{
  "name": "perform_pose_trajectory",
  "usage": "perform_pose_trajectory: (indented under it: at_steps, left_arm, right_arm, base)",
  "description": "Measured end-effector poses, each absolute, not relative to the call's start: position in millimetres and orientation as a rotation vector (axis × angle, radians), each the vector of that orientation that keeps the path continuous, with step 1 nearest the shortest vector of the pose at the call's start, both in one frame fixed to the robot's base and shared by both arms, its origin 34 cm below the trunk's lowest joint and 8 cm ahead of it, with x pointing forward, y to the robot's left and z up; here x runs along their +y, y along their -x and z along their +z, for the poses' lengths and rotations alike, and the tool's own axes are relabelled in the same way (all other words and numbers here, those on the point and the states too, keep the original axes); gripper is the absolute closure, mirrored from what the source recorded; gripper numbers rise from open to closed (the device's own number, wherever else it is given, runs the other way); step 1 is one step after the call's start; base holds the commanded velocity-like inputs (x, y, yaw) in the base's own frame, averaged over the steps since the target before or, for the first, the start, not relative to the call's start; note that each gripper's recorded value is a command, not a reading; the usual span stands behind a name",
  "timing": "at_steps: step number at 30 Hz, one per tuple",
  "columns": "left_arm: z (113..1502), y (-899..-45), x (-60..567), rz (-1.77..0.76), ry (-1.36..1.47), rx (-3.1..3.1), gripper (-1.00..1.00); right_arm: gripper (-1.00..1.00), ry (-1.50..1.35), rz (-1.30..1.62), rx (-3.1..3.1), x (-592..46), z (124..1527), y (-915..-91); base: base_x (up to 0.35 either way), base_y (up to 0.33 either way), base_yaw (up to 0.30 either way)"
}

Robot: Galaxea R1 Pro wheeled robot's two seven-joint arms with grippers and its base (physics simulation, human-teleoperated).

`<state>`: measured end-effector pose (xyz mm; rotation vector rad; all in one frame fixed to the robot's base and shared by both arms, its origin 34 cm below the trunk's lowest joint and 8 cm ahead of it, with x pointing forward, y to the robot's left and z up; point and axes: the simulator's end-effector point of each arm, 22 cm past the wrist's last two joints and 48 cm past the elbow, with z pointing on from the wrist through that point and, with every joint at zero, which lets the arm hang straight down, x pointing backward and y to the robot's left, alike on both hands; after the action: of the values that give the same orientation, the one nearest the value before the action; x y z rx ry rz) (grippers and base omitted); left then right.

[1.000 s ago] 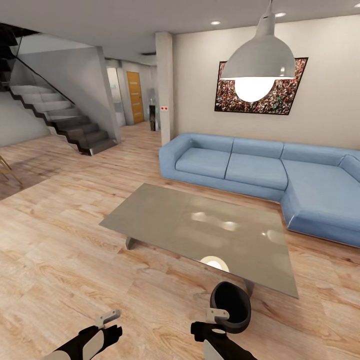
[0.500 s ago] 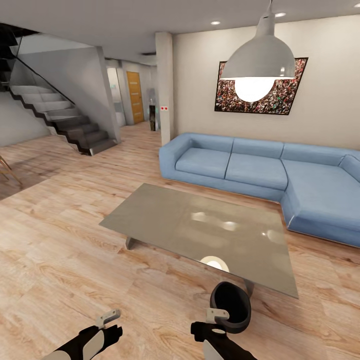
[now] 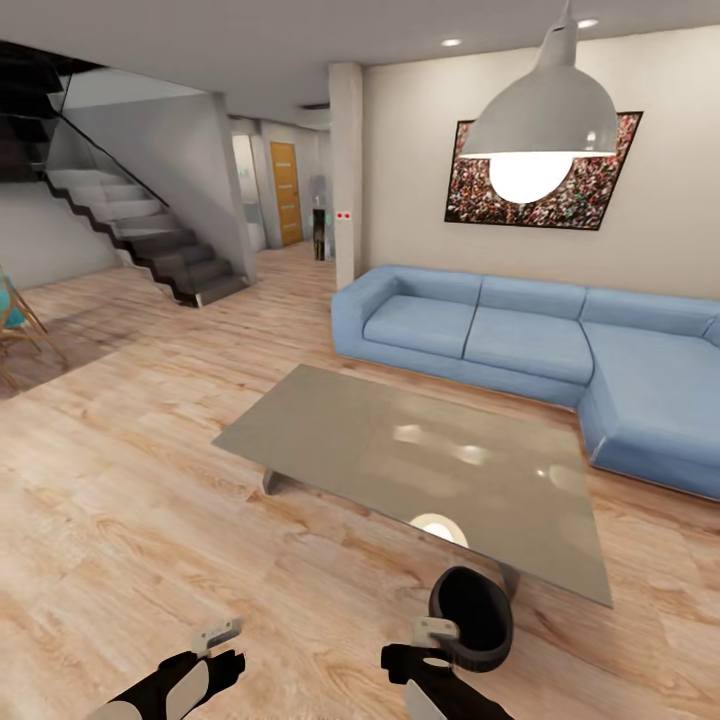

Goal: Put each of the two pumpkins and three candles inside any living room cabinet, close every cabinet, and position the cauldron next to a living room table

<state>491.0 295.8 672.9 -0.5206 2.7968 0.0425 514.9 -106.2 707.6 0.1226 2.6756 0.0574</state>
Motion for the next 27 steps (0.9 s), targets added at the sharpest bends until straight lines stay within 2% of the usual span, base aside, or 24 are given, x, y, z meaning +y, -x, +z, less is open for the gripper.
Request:
perform_pose_trajectory:
  at_steps: [27]
  left_arm:
    - [666.8,-485.8,296.0,0.048,0.522,2.811,-1.0]
  right_arm:
    - [-1.0,-0.123,0.056,2.692,-106.2,701.0,-509.9]
  base:
    - [0.0,0.0,0.273]
